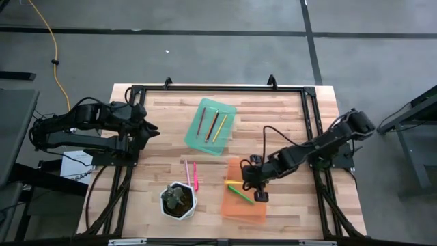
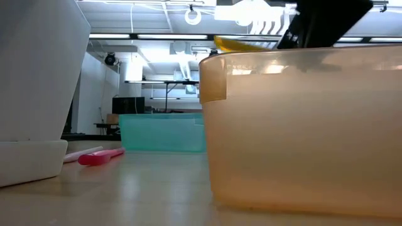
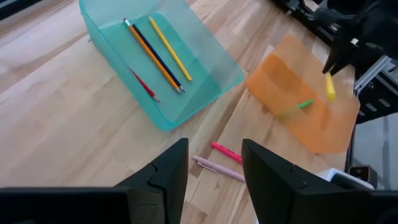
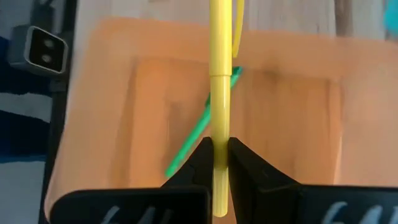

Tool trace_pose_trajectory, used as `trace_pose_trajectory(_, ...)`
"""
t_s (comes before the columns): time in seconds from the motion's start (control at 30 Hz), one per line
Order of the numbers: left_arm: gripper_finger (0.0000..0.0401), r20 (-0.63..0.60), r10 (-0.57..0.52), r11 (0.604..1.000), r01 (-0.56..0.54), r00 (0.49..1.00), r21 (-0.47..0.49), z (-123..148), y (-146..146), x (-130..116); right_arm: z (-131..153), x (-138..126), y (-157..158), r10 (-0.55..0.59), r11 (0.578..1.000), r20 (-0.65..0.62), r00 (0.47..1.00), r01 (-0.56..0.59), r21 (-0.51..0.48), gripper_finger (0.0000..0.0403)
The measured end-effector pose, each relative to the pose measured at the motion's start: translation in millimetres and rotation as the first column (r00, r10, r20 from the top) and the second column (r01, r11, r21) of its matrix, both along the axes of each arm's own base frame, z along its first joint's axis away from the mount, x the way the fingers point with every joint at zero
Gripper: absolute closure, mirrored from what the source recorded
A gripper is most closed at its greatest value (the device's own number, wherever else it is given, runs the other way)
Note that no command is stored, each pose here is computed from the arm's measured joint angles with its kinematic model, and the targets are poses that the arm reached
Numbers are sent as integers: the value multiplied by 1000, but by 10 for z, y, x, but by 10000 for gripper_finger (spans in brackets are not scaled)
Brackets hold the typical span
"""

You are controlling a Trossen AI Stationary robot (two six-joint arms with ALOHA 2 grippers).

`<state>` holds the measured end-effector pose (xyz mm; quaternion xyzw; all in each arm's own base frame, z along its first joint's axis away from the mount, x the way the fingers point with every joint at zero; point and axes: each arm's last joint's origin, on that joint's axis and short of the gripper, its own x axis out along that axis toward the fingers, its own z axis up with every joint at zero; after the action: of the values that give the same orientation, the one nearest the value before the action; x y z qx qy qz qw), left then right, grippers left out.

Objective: Sort pens & pencils
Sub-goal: Put the yellow pen into the orange bin

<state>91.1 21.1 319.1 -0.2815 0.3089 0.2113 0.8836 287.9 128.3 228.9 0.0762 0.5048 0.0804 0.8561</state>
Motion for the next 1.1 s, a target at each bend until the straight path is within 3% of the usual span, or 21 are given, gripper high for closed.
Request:
trace_pose_trajectory(0.27, 263, -9, -39, 999, 39, 999, 32, 1, -2, 0, -203, 4, -40, -86, 996, -149, 985, 83, -24, 396)
trace_pose_trajectory(0.73, 263, -24, -77, 994, 79, 997, 72, -1, -2, 0, -287, 69, -299, -288, 957, -230, 930, 286, -42, 396)
trace_pose_trajectory(1.1, 263, -29, -87, 993, 90, 996, 83, -2, -3, -1, -299, 11, -249, -263, 965, -273, 925, 259, -51, 396)
